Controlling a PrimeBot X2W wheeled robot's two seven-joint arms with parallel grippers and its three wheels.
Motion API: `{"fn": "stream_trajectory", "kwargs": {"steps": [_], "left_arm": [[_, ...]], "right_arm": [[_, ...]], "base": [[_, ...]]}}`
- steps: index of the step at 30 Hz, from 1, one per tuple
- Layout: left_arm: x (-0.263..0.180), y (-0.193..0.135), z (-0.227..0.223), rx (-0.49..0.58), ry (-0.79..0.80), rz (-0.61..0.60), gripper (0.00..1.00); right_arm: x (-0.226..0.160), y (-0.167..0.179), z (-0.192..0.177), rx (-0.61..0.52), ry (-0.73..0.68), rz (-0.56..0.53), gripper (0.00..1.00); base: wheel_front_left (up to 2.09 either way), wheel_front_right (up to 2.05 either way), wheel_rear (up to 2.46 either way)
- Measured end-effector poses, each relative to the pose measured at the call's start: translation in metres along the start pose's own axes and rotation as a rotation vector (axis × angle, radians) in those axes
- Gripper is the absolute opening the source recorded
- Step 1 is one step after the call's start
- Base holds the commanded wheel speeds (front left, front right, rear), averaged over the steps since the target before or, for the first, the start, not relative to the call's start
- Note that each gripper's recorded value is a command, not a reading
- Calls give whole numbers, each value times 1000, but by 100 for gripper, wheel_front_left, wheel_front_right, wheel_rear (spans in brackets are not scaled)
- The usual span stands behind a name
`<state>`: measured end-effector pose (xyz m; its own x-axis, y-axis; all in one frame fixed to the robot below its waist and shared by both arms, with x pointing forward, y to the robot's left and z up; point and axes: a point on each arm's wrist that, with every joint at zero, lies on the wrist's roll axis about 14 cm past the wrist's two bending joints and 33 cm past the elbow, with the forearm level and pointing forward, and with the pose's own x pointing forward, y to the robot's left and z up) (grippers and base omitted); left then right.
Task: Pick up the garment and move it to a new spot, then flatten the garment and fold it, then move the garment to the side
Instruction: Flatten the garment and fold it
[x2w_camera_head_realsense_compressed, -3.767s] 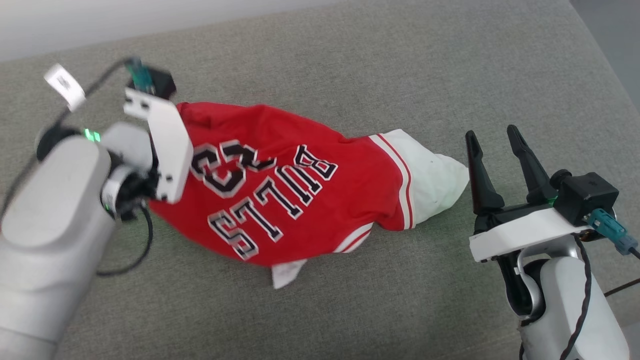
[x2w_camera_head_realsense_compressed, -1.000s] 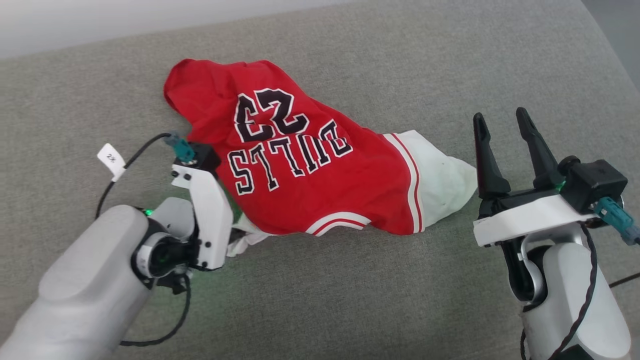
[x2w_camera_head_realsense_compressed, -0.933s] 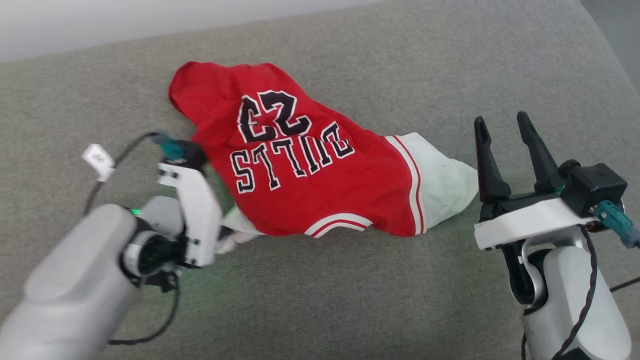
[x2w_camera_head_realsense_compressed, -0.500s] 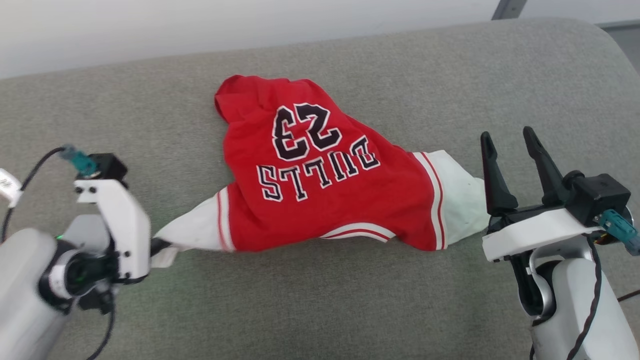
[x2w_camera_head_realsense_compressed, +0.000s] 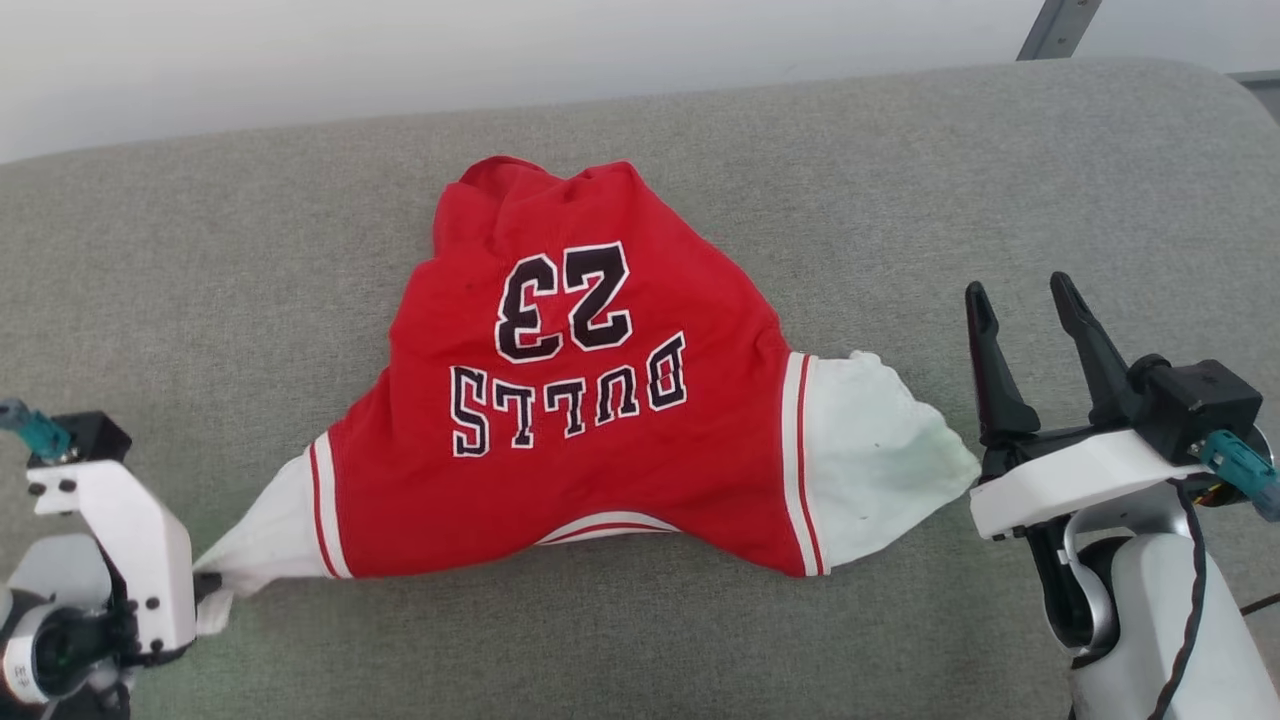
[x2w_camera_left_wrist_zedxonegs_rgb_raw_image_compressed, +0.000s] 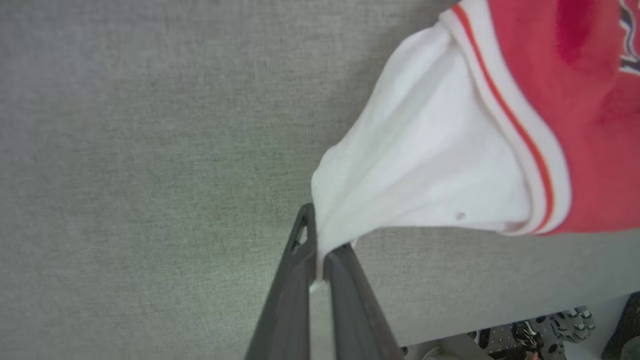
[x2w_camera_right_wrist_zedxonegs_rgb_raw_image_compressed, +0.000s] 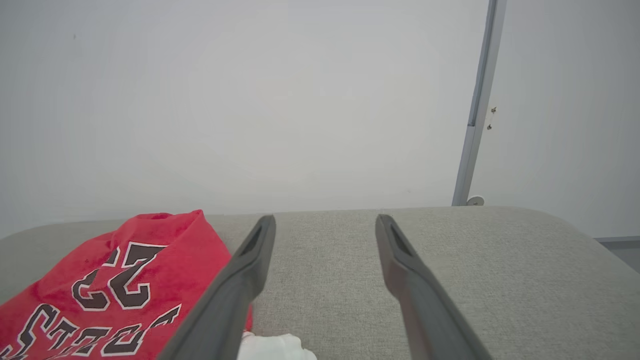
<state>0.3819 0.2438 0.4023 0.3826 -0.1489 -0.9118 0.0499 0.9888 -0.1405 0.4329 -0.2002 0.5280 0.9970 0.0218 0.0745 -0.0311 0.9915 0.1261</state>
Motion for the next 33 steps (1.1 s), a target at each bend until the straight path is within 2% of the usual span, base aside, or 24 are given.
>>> {"fn": "stream_trajectory", "kwargs": {"steps": [3,4,5,7,14,21,27,33], "left_arm": [[4,4,-10,-17,28,11,0],[4,5,-10,-19,28,12,8],[4,5,-10,-19,25,12,32],[4,3,-10,-9,26,9,100],[-12,-21,31,79,-41,-15,100],[-25,-79,95,231,-187,-103,100],[-4,-122,123,318,-201,-168,100],[41,-137,122,412,-101,-147,100]], "right_arm": [[1,2,-2,0,8,5,100],[2,2,-3,0,10,7,100],[2,2,-4,0,12,7,100],[3,2,-4,-1,13,9,100],[6,1,-3,-10,12,12,100],[14,3,-1,-15,-2,22,100],[17,0,-3,-9,-7,16,100],[15,-11,-12,-3,6,-15,100]], "base": [[0,0,0],[0,0,0],[0,0,0],[0,0,0],[0,0,0],[0,0,0],[0,0,0],[0,0,0]]}}
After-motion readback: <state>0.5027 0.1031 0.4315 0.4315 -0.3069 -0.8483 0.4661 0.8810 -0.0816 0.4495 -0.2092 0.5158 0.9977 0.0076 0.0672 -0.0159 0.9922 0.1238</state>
